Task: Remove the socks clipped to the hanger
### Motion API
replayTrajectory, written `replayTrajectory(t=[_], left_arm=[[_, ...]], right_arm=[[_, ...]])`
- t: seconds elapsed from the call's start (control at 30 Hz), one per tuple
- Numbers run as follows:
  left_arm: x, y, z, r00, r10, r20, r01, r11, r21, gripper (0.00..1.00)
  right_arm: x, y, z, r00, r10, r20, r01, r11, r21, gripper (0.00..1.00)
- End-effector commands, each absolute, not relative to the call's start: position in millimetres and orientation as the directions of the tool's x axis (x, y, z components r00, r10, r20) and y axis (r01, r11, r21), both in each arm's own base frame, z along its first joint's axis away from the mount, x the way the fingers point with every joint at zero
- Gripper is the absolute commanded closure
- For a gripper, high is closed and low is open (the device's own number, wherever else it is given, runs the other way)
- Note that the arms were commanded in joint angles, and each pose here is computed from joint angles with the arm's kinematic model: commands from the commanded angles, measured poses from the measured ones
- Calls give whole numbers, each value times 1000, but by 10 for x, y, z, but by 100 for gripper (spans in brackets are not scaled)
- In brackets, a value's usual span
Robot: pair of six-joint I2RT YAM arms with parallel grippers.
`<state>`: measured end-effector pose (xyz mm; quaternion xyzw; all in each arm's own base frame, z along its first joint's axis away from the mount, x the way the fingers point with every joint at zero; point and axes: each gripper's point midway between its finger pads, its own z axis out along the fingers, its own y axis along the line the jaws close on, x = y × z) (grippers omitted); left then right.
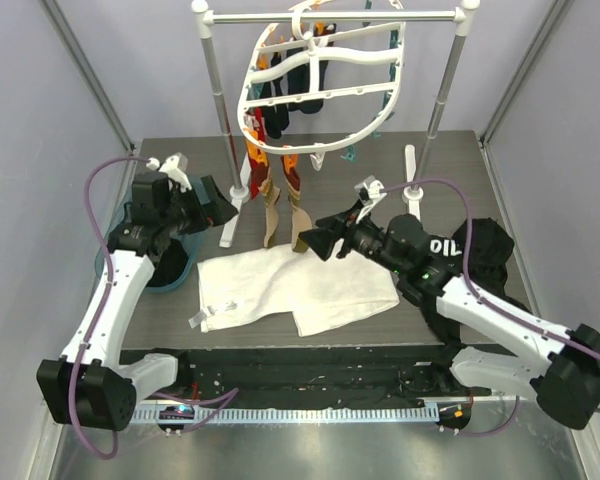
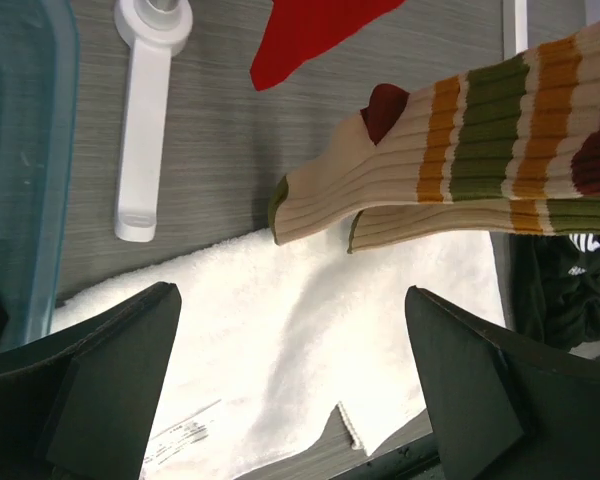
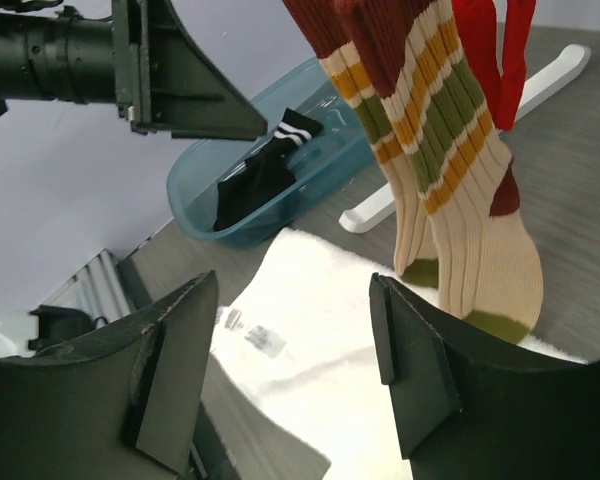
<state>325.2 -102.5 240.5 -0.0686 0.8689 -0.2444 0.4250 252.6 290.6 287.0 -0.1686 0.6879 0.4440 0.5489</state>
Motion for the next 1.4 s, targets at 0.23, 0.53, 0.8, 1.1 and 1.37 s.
replayTrajectory(t=[0.23,0.53,0.8,1.1,1.37], left_arm=[[3044,-1430,2750,-584,-287,-759,349,756,-554,0],[3002,-1476,2798,-571,-295,-766,372,739,-562,0],[2983,-1485,2806,-565,-293,-771,379,738,-558,0],[2907,-1552,2883,-544,-272,-794,426,726,-540,0],[2757,-1737,2985,-524,-235,-819,519,674,-526,0]], right_arm=[[3211,3192,3077,-65,320,-945,-677,682,278,35],[3424,3485,2794,-101,338,-936,-666,676,316,41],[3566,3608,2650,-100,334,-937,-609,724,323,56],[3390,3537,2930,-153,391,-907,-602,691,400,99],[2994,3496,3334,-180,448,-876,-668,597,443,99]])
